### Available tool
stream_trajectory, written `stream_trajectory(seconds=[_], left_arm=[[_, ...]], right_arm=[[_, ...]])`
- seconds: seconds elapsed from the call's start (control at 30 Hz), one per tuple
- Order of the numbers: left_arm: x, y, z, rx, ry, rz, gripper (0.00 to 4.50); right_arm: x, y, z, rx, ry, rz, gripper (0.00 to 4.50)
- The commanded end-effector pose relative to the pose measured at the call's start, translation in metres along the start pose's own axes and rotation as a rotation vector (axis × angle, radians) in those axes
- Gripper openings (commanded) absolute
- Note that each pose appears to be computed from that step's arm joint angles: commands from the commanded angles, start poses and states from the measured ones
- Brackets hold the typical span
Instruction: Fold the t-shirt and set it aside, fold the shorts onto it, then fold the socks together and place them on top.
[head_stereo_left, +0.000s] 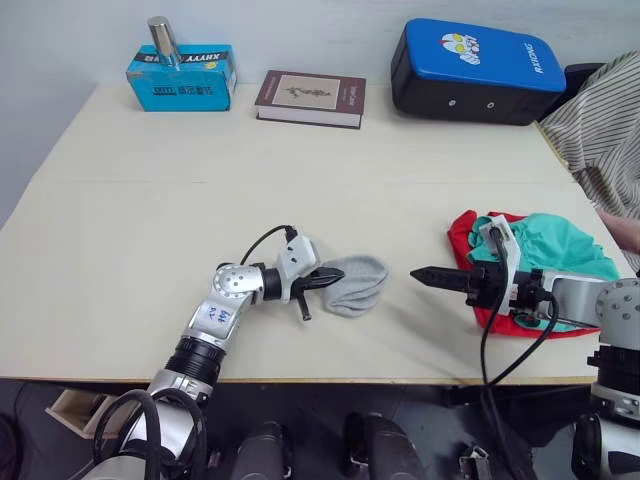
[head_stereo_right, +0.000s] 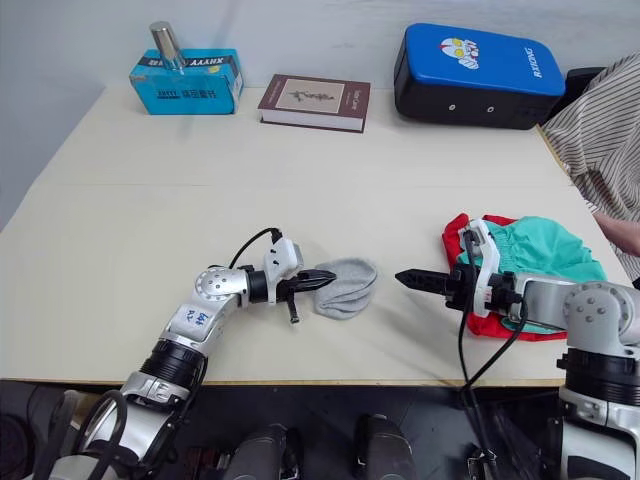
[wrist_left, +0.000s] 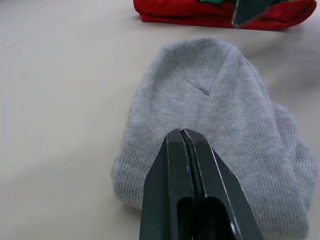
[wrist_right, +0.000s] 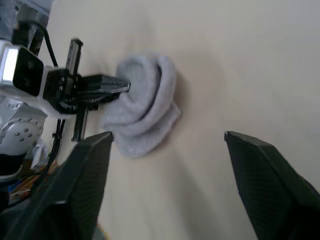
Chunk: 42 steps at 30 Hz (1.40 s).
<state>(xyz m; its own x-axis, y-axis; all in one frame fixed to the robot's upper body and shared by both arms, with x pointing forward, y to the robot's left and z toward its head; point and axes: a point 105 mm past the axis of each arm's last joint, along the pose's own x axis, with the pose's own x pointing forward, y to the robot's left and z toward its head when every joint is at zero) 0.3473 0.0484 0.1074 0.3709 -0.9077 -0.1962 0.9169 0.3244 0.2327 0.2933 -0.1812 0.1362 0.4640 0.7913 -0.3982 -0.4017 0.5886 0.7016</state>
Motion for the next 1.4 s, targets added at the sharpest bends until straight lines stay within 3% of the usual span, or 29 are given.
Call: stream_trajectory(seconds=[0.03, 0.27, 0.57, 0.67, 1.03, 1.17, 1.27, 1.4], left_arm=[[0.000, -0.002, -0.003, 0.020, 0.016, -0.009, 0.00], [-0.004, -0.005, -0.008, 0.015, 0.032, -0.011, 0.00], [-0.008, -0.004, -0.014, -0.012, 0.038, 0.021, 0.00], [-0.010, -0.004, -0.015, -0.008, 0.042, 0.023, 0.00], [-0.019, -0.001, -0.016, -0.011, 0.016, 0.068, 0.00], [-0.024, 0.003, -0.005, -0.002, -0.046, 0.072, 0.00], [-0.032, 0.005, 0.023, -0.047, -0.179, 0.062, 0.00], [-0.051, -0.003, 0.061, -0.111, -0.304, -0.031, 0.87]], right_arm=[[0.017, 0.005, -0.006, 0.088, 0.011, 0.063, 4.43], [0.063, 0.018, -0.025, 0.213, 0.047, 0.121, 4.43], [0.105, 0.041, -0.020, 0.329, -0.009, 0.138, 4.43], [0.109, 0.042, -0.022, 0.363, -0.007, 0.126, 3.84], [0.102, 0.038, -0.020, 0.431, -0.038, 0.109, 0.09], [0.084, 0.046, -0.012, 0.408, -0.091, 0.158, 0.02], [0.061, 0.048, -0.001, 0.344, -0.184, 0.174, 0.02], [0.022, 0.048, 0.017, 0.288, -0.379, 0.177, 0.02]])
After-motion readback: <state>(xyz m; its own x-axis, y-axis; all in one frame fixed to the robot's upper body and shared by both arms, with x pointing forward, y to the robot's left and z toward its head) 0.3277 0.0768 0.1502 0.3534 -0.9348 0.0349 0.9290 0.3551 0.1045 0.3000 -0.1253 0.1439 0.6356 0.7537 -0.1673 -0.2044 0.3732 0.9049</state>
